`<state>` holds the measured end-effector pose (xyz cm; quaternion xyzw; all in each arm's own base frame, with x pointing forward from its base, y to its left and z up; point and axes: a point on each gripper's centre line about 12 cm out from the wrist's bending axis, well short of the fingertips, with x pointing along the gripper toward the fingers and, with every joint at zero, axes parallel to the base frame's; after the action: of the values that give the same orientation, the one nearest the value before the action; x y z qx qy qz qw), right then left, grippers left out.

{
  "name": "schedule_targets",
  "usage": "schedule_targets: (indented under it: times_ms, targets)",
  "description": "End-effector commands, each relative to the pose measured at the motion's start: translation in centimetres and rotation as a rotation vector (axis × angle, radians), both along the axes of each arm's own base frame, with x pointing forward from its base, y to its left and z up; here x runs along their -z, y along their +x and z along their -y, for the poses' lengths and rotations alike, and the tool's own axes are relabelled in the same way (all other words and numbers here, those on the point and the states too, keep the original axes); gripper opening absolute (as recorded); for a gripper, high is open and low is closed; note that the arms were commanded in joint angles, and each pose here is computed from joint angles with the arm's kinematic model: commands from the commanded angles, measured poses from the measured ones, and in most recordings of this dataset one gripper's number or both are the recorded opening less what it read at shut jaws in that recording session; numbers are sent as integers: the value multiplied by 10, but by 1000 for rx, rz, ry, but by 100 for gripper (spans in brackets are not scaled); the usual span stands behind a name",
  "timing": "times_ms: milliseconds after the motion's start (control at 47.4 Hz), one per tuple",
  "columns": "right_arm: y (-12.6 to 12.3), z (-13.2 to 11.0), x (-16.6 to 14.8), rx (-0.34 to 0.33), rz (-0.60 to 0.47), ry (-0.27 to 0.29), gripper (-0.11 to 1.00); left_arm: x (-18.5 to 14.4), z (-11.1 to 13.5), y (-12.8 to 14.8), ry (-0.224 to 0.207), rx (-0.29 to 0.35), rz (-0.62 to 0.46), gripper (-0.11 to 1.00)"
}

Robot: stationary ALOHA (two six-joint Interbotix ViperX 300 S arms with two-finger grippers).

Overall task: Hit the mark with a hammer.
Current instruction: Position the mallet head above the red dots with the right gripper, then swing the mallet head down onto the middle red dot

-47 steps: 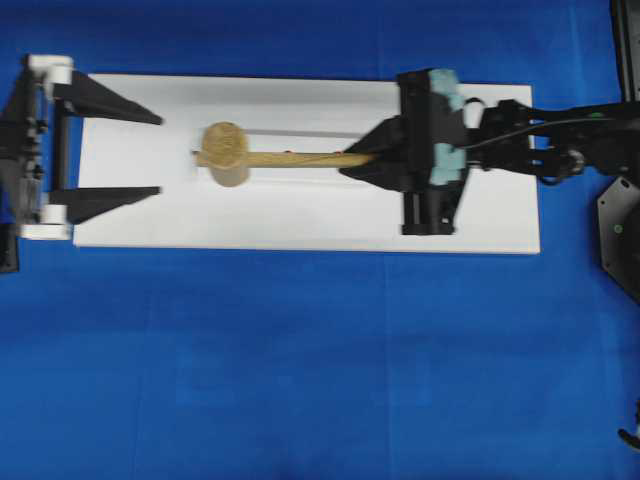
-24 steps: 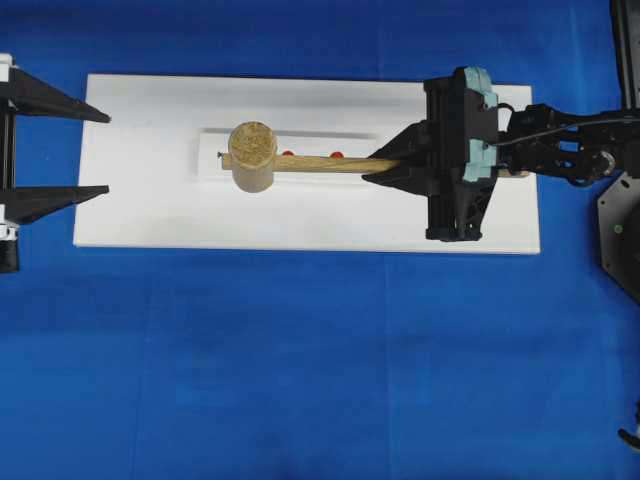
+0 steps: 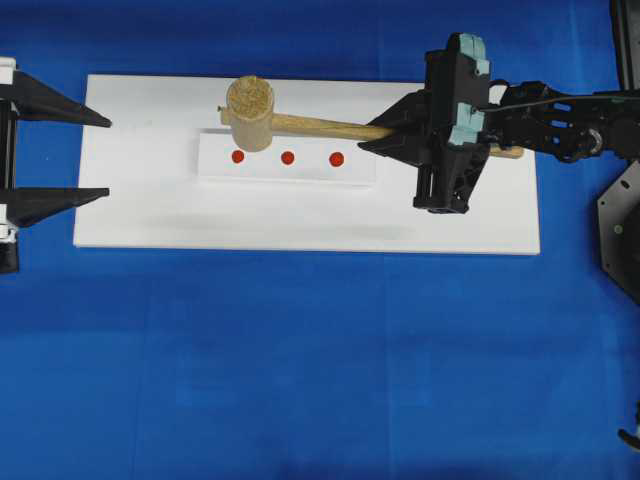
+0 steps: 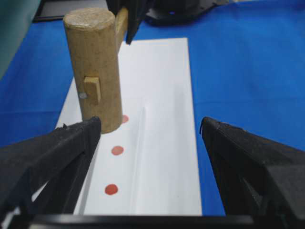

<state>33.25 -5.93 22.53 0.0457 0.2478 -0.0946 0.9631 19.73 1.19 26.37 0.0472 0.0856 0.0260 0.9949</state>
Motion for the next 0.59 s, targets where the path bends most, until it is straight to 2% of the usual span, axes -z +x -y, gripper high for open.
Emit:
schedule_targets:
  times_ms: [0, 359, 570]
  targets:
    - [6, 3, -17, 11, 52, -11, 1, -4, 0, 1, -2, -2, 9, 84]
    - [32, 7, -20, 11, 59, -16, 1, -4, 0, 1, -2, -2, 9, 84]
    - [37, 8, -12, 10, 39, -10, 1, -4, 0, 1, -1, -2, 9, 84]
